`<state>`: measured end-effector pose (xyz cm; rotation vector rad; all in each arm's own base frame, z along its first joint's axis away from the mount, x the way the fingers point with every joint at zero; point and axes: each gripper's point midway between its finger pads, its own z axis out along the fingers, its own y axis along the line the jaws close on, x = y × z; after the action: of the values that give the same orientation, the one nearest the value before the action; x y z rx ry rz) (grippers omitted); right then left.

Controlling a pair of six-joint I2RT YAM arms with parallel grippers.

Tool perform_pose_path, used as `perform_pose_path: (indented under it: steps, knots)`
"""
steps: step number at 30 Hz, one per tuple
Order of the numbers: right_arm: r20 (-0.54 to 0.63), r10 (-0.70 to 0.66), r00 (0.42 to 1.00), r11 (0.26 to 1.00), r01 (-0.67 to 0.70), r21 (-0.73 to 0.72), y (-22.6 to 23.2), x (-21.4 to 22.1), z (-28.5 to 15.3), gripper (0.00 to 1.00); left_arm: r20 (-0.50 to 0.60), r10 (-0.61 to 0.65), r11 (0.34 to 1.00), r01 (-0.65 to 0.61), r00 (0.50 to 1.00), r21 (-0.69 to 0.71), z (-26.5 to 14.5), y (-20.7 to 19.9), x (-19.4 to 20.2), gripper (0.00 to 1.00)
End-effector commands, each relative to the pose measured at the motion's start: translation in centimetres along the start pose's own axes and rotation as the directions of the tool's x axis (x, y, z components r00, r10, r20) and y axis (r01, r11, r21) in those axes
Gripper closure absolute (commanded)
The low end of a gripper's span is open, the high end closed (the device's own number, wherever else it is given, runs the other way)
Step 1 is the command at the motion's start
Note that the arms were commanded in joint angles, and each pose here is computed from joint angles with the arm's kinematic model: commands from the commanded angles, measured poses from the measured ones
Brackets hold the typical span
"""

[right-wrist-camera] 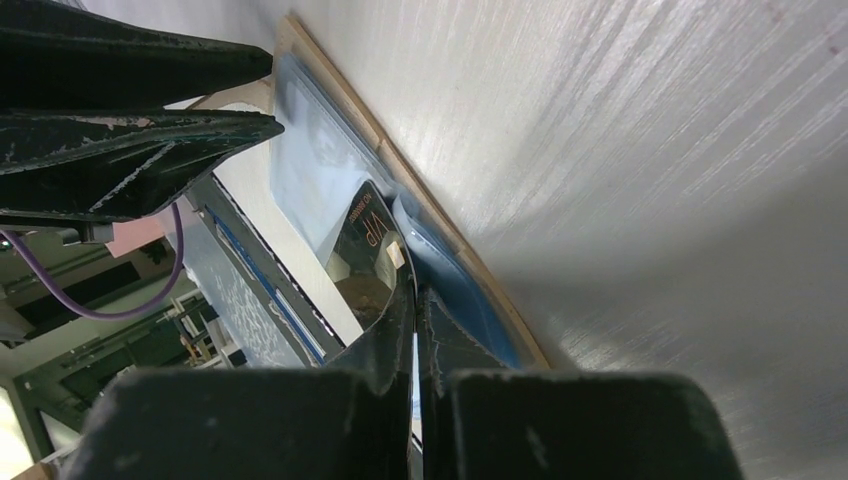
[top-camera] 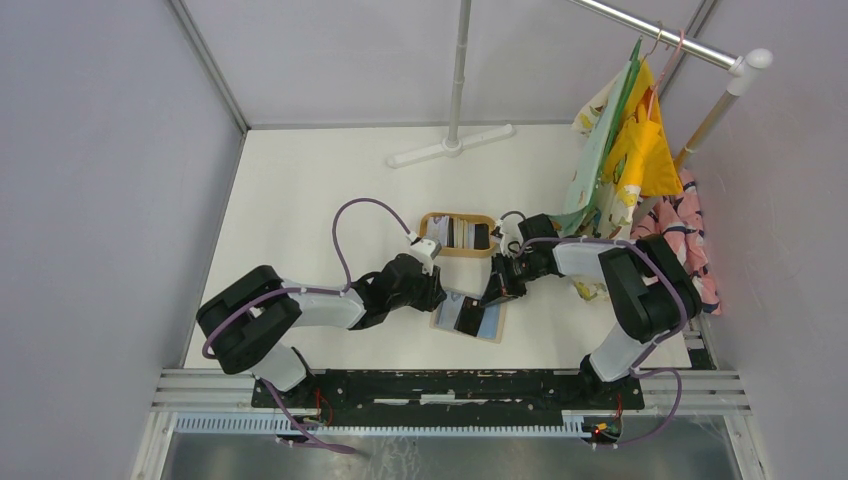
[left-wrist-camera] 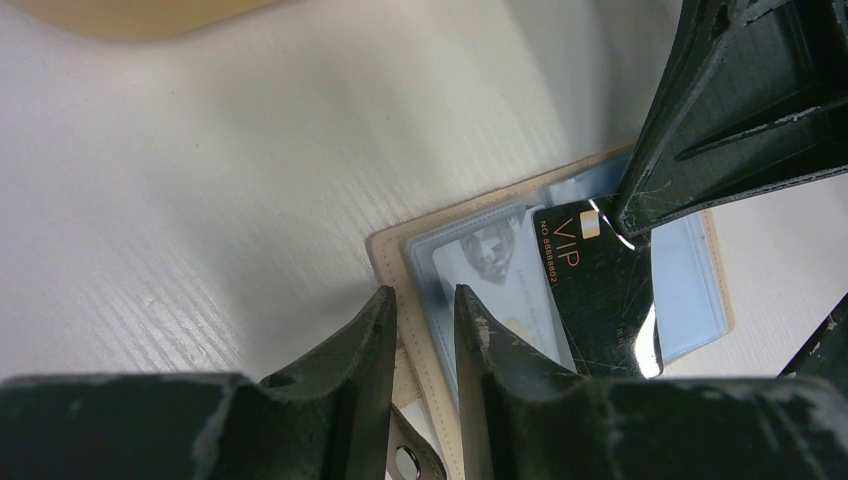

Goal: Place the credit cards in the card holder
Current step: Insert the credit card into the card holder.

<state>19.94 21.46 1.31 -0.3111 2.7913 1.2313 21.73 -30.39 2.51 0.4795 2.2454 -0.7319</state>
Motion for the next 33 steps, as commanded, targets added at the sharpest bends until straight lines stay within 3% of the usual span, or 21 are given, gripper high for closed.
perform_pose_path:
  steps: [1, 23, 33]
  knots:
    - [-0.01, 0.034, 0.999, 0.993, -0.032, 0.117, -2.6, 0.1, 0.5, 1.0, 0.06, 0.034, 0.995, -0.039, 0.998, 0.087, -0.1, -2.0, -1.8, 0.66]
    - [-0.001, 0.013, 1.0, 0.999, -0.013, 0.032, -0.6, -1.5, 0.6, 1.0, 0.044, 0.021, 0.991, -0.026, 0.999, 0.13, 0.4, -2.7, -1.2, 0.66]
    - [0.038, -0.065, 0.997, 0.997, 0.067, -0.04, 1.1, -3.0, 1.4, 1.0, 0.041, 0.011, 0.987, -0.017, 0.999, 0.157, 0.7, -3.4, -1.1, 0.66]
